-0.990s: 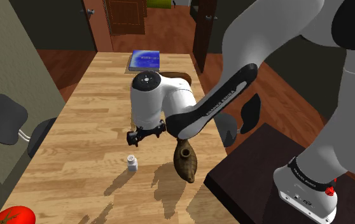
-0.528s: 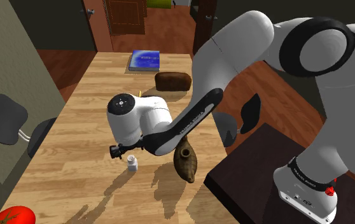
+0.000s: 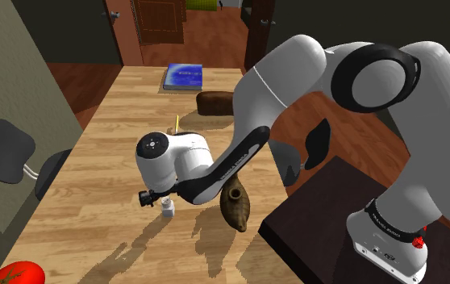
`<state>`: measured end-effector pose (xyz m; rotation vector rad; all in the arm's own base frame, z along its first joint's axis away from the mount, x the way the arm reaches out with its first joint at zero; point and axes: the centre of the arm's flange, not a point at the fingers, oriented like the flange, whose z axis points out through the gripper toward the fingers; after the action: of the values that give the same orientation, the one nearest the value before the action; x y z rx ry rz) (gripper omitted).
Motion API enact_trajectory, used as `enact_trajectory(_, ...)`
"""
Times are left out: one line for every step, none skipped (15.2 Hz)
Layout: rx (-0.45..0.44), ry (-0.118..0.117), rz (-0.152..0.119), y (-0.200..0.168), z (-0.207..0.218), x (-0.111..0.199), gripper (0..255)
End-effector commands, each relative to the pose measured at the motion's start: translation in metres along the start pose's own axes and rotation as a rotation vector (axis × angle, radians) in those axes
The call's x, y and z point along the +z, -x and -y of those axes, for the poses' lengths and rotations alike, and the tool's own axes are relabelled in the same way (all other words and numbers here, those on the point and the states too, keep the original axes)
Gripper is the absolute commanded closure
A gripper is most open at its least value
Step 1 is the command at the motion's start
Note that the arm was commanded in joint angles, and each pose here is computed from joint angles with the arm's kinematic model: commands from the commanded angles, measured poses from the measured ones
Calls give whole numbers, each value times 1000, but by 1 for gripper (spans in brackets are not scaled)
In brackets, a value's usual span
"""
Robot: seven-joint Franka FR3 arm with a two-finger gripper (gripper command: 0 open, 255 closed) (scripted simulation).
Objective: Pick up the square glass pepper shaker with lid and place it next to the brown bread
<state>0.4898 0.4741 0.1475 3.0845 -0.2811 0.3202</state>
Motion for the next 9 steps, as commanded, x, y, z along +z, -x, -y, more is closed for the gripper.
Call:
enact_trajectory(0,0,0,0,0,5,0)
enact_trajectory(0,0,0,0,0,5,0)
enact_trajectory(0,0,0,0,0,5,0)
enact_trajectory(0,0,0,0,0,5,0)
enact_trajectory(0,0,0,0,0,5,0)
enact_trajectory(0,0,0,0,0,5,0)
enact_trajectory(0,0,0,0,0,5,0)
enact_trajectory(0,0,0,0,0,5,255)
enact_trajectory(0,0,0,0,0,5,255)
